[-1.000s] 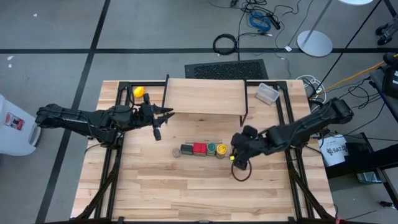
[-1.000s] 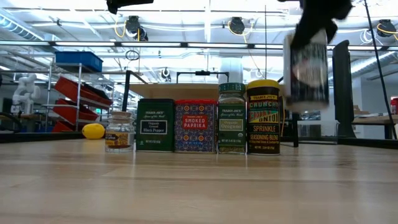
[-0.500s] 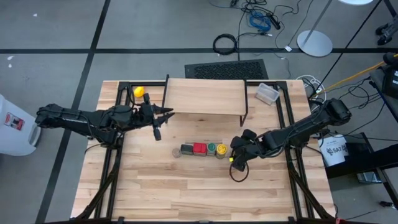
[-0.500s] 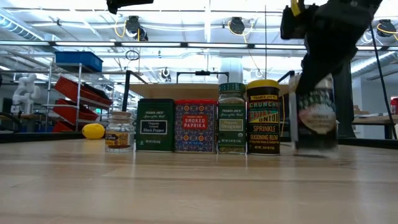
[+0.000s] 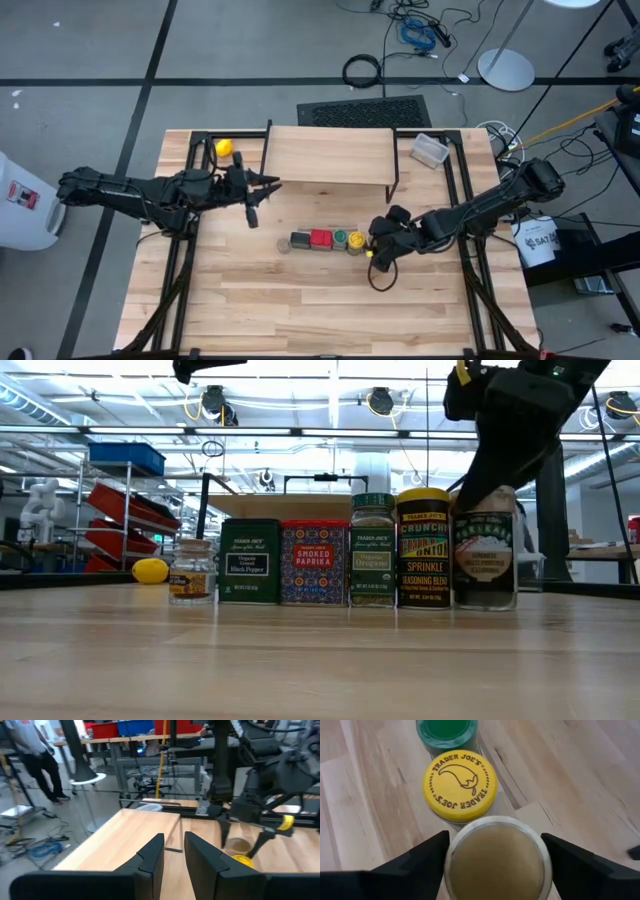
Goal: Shelf spices
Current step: Remove the brown seasoning bottle from the shelf
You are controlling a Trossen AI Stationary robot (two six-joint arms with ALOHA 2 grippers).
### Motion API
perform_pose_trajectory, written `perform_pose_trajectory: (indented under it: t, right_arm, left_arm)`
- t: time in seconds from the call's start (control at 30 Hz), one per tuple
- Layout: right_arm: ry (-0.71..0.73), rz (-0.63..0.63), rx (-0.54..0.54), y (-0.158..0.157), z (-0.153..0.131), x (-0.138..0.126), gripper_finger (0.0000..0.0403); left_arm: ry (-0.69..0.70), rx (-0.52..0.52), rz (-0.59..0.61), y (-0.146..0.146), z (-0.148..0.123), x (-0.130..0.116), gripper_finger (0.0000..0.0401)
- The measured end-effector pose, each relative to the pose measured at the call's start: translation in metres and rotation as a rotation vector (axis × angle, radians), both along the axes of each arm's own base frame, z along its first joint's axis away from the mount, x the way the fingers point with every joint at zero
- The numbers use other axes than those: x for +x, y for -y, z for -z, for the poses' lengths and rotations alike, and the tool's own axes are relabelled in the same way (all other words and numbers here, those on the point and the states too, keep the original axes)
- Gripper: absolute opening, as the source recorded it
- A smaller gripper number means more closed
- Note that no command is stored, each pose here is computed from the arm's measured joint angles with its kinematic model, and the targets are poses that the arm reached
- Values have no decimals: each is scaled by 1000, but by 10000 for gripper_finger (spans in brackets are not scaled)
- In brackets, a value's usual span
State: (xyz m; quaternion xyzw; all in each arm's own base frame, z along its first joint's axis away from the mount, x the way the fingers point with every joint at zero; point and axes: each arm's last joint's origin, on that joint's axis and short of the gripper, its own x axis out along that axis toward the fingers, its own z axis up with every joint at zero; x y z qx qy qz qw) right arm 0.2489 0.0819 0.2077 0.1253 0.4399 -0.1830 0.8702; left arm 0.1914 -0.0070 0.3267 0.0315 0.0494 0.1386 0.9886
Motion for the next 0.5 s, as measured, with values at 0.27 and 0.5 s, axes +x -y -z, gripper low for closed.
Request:
perform_pose_trajectory:
  t: [0.27, 0.5]
  right_arm:
    - [-5, -18, 6, -2, -3, -1, 320]
    - [-40, -86, 5, -12, -15, -6, 319]
  left_arm:
    - [-3, -35, 18, 1, 1, 0, 84]
    - [-48, -59, 17, 1, 6, -1, 84]
